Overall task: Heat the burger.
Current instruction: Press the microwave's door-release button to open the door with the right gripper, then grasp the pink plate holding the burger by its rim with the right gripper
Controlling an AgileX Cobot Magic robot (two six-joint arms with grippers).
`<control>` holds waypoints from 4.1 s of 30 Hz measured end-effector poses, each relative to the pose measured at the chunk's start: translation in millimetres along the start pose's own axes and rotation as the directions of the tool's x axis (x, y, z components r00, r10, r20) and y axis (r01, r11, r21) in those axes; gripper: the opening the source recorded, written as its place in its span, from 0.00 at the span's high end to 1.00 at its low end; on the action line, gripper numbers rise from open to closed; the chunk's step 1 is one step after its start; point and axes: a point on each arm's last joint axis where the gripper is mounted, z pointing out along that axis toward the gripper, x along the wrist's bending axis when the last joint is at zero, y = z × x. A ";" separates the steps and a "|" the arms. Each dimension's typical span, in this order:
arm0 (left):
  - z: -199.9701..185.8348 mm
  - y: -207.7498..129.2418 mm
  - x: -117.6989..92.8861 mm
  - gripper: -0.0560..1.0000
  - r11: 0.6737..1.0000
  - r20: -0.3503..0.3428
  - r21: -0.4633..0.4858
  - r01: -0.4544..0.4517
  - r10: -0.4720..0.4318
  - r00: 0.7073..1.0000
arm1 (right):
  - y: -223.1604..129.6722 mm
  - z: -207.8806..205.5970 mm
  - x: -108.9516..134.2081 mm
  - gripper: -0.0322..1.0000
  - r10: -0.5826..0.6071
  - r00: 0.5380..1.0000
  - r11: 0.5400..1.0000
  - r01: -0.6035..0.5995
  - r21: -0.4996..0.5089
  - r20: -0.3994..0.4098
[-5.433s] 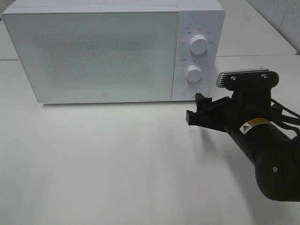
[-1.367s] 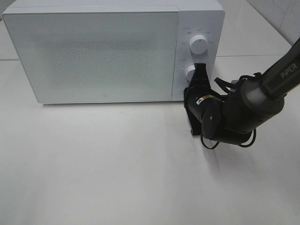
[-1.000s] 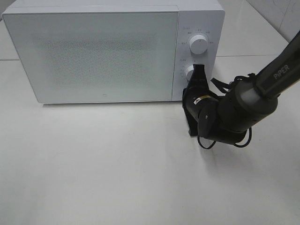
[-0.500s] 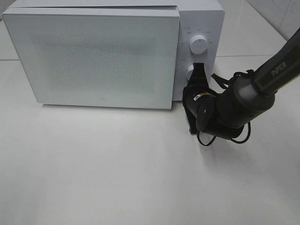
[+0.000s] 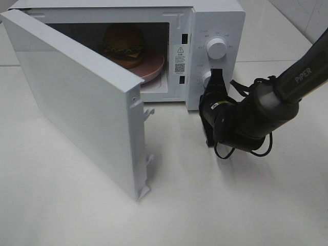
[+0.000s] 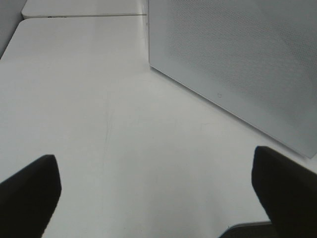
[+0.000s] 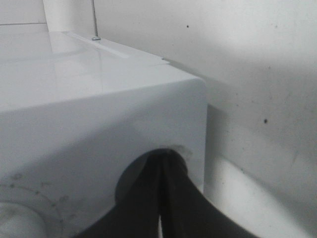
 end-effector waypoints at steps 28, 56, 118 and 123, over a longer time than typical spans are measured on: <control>0.0 0.0 0.0 0.01 1.000 0.000 0.000 0.000 0.000 1.000 | 5.8 -36.8 4.8 0.96 -0.073 0.997 0.995 0.071 0.065 0.023; 0.0 0.0 0.0 0.01 1.000 0.000 0.000 0.000 0.000 1.000 | 9.2 -117.6 36.8 0.96 -0.612 0.789 0.741 0.547 0.390 0.057; 0.0 0.0 0.0 0.01 1.000 0.000 0.000 0.000 0.000 1.000 | -5.7 -153.8 119.0 0.46 0.328 -0.755 -0.923 -0.127 -0.364 -0.567; 0.0 0.0 0.0 0.01 1.000 0.000 0.000 0.000 0.000 1.000 | -6.1 -151.0 122.5 0.22 0.300 -0.788 -0.931 -0.120 -0.345 -0.537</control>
